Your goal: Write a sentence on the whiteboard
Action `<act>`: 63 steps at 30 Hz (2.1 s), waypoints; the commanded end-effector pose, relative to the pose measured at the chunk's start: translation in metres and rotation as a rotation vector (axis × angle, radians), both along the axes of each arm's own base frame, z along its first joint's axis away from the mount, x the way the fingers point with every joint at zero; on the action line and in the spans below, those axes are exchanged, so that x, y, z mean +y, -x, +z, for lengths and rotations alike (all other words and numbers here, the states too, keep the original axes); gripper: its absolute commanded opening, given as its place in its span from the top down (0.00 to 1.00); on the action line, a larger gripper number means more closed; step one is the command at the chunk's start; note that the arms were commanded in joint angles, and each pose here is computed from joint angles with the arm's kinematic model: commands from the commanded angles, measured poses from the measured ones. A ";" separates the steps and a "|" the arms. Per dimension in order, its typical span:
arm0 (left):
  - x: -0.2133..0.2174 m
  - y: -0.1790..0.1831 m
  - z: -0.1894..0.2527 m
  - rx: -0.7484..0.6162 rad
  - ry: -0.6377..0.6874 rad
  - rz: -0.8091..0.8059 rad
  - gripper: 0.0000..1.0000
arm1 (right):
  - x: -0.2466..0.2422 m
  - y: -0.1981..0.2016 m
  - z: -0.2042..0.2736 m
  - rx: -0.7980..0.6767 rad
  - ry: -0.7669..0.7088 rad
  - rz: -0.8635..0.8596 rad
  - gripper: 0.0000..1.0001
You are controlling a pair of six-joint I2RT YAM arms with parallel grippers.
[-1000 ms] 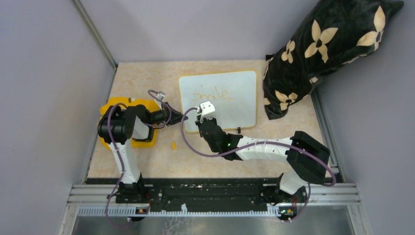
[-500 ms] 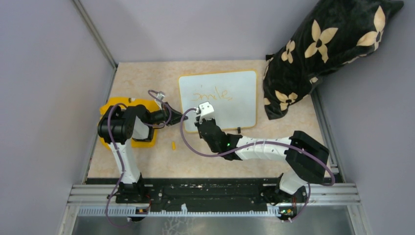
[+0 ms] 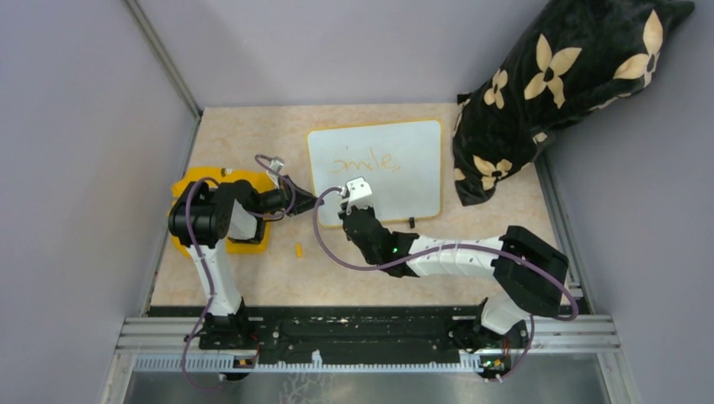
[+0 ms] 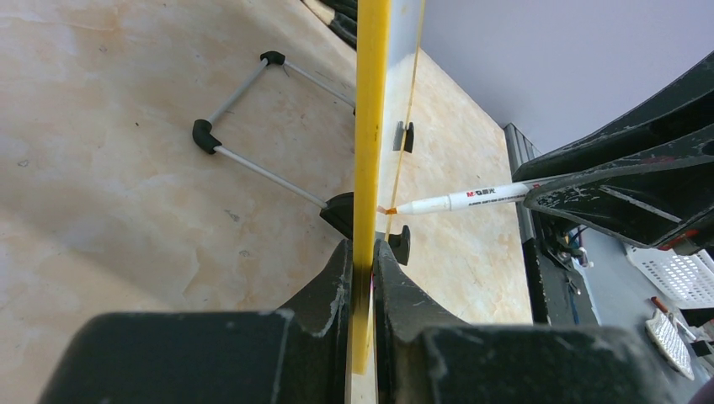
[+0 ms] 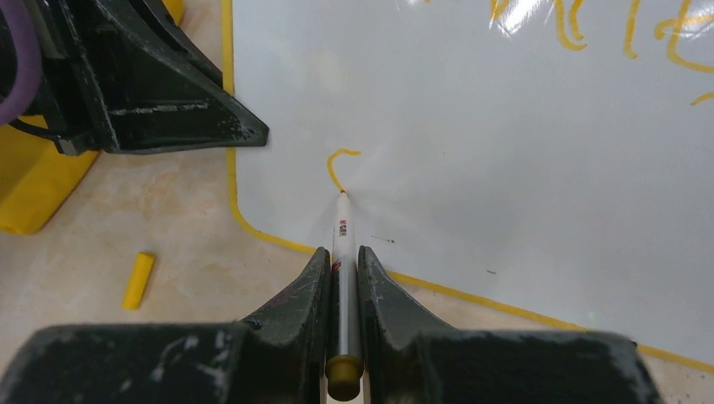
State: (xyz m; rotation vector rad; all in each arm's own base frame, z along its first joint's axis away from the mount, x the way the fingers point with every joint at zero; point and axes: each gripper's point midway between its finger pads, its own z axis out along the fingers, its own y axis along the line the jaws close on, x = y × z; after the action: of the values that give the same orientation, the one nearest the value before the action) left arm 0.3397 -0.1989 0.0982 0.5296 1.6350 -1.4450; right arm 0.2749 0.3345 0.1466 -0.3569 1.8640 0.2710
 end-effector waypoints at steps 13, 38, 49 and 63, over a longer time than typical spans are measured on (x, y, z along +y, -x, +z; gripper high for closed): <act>0.001 -0.011 0.011 -0.106 0.006 0.039 1.00 | -0.013 0.002 0.000 0.011 -0.034 -0.012 1.00; 0.000 -0.011 0.011 -0.106 0.007 0.040 1.00 | -0.031 0.008 0.076 -0.180 -0.243 0.010 1.00; 0.000 -0.011 0.011 -0.106 0.006 0.040 1.00 | -0.031 -0.003 0.081 -0.269 -0.238 -0.028 1.00; 0.000 -0.011 0.010 -0.105 0.006 0.038 1.00 | -0.021 -0.007 0.061 -0.251 -0.208 -0.019 1.00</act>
State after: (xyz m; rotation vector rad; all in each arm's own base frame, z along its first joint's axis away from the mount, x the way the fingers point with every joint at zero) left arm 0.3396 -0.1989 0.0983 0.5303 1.6349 -1.4456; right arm 0.2754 0.3100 0.1893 -0.2799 1.6252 0.3510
